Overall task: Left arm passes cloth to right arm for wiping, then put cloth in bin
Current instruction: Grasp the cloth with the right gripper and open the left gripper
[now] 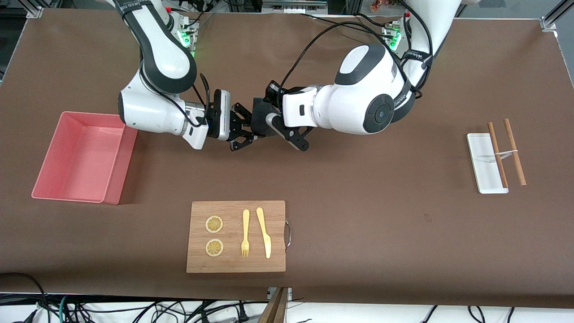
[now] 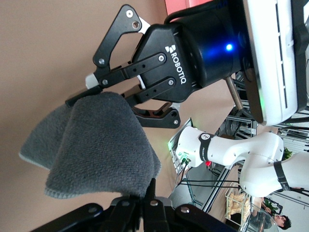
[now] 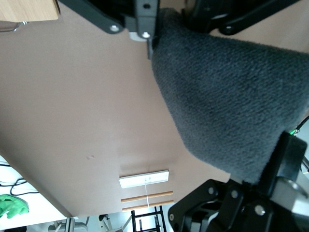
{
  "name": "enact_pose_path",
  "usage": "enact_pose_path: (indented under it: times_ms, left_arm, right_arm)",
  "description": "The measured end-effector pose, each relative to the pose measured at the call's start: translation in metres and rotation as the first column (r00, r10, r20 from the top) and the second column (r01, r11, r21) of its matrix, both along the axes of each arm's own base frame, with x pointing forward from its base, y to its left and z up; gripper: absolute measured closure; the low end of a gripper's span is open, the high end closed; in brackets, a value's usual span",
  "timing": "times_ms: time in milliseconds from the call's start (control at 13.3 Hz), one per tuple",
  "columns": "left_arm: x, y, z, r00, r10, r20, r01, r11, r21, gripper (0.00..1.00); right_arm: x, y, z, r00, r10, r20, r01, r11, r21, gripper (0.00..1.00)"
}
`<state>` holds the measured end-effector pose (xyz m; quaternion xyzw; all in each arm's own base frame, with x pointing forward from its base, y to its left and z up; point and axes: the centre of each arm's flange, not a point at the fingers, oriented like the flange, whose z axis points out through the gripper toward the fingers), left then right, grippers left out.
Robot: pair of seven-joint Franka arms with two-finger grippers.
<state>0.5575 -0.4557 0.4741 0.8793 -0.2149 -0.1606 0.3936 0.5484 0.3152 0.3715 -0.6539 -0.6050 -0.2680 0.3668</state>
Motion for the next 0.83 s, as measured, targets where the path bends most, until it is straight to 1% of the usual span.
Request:
enact_pose_path:
  times_ms: [75,226,301,377,452,527,603,678,753,828]
  left_arm:
    - [0.000,0.000,0.000,1.000,0.001,0.001,-0.001,1.000,0.000,0.96]
    - [0.001,0.002,0.000,1.000,0.004,0.001,-0.004,1.000,0.000,0.96]
    - [0.003,0.003,0.000,1.000,0.006,0.002,-0.006,1.000,0.000,0.90]
    - [0.004,0.005,0.001,1.000,0.009,0.004,-0.009,1.000,-0.001,0.81]
    - [0.005,0.007,0.003,1.000,0.012,0.007,-0.012,1.000,-0.002,0.70]
    - [0.007,0.010,0.005,1.000,0.016,0.009,-0.016,1.000,-0.003,0.57]
    - [0.009,0.014,0.005,1.000,0.018,0.007,-0.018,1.000,0.000,0.48]
    - [0.013,0.021,0.004,1.000,0.018,0.009,-0.018,1.000,0.015,0.36]
    - [0.017,0.031,0.003,1.000,0.011,0.026,-0.013,0.999,0.048,0.25]
    - [0.021,0.042,0.003,0.998,0.002,0.058,-0.008,0.995,0.095,0.16]
  right_arm:
    - [0.001,0.000,0.001,1.000,-0.006,-0.002,0.006,1.000,-0.001,0.96]
    - [0.002,-0.001,0.003,1.000,-0.011,0.003,0.011,1.000,-0.002,0.96]
    - [0.004,-0.002,0.005,1.000,-0.013,0.009,0.013,1.000,-0.004,0.96]
    - [0.006,-0.005,0.008,1.000,-0.018,0.015,0.018,1.000,-0.012,0.96]
    - [0.010,-0.011,0.011,0.999,-0.029,0.016,0.029,0.999,-0.023,0.96]
    - [0.013,-0.019,0.014,0.999,-0.040,0.013,0.041,0.999,-0.031,0.96]
    - [0.016,-0.030,0.017,0.999,-0.044,0.001,0.044,0.998,-0.046,0.96]
    - [0.019,-0.044,0.019,0.999,-0.045,-0.026,0.042,0.996,-0.078,0.96]
    - [0.022,-0.060,0.021,0.997,-0.055,-0.062,0.047,0.992,-0.120,0.96]
    - [0.023,-0.077,0.025,0.992,-0.075,-0.102,0.057,0.983,-0.173,0.96]
